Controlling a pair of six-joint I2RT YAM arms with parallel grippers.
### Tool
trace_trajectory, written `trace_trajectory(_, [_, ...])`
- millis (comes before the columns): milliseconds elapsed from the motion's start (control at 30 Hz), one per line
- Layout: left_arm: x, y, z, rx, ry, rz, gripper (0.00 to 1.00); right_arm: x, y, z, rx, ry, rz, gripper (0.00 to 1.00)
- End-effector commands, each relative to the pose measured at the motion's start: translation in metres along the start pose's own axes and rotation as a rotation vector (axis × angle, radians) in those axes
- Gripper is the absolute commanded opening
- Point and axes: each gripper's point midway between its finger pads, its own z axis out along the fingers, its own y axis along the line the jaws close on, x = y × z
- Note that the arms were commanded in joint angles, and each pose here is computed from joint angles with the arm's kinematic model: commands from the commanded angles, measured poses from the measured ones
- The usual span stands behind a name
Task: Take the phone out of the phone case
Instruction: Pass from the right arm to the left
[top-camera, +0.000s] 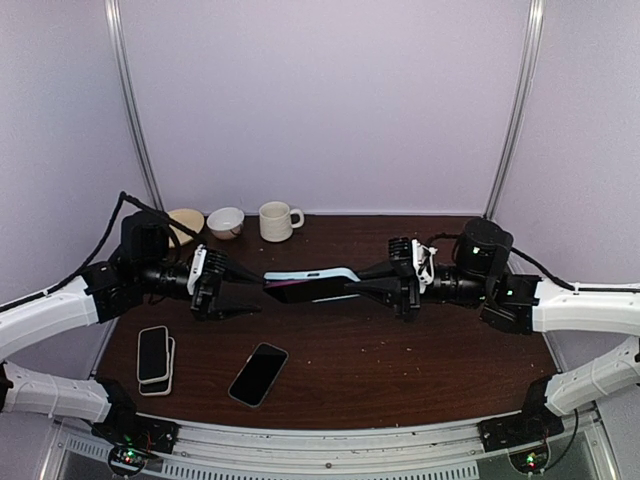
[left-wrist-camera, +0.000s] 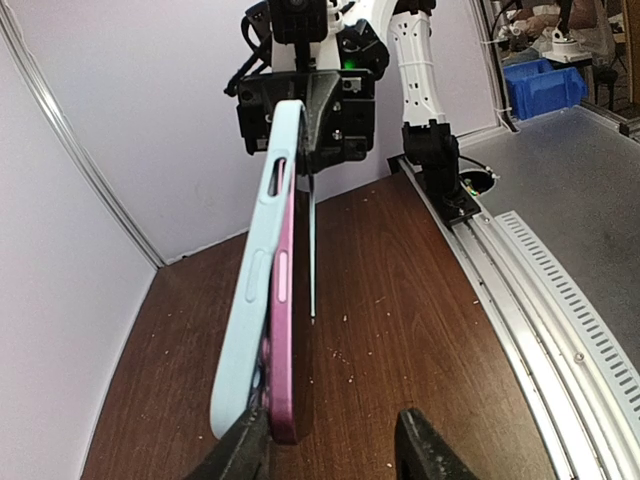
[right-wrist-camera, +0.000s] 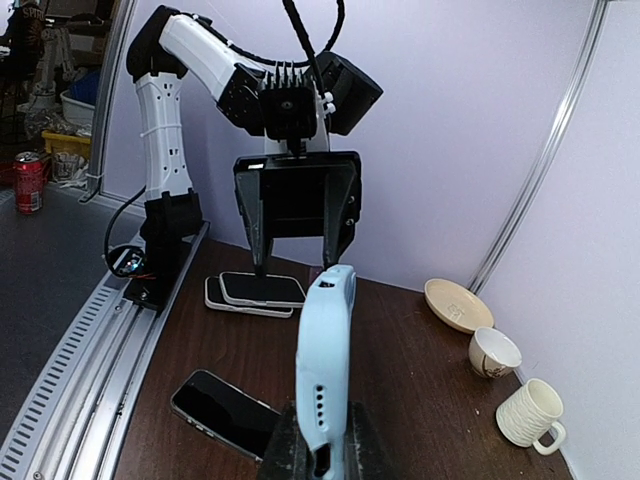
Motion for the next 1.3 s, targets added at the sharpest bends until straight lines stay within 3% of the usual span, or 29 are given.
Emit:
trace_trajectory(0, [-0.007, -0.001, 0.003, 0.004, -0.031, 0.047, 0.45, -0.034, 0.000, 0.000, -0.017, -0.122, -0.060, 0.00])
trace_trajectory(700, [0.003, 0.010, 0.015, 0.000, 0.006, -0.037, 0.30, -0.048, 0.026, 0.009, -0.129, -0.199, -0.028, 0.00])
trace_trajectory(1033, [0.008, 0.015, 0.017, -0.017, 0.025, -0.043, 0.37, -0.047, 0.040, 0.012, -0.206, -0.216, 0.009, 0.00])
trace_trajectory(1267, [0.004, 0.015, 0.016, -0.019, 0.016, -0.034, 0.19, -0.041, 0.041, 0.016, -0.202, -0.191, 0.014, 0.00])
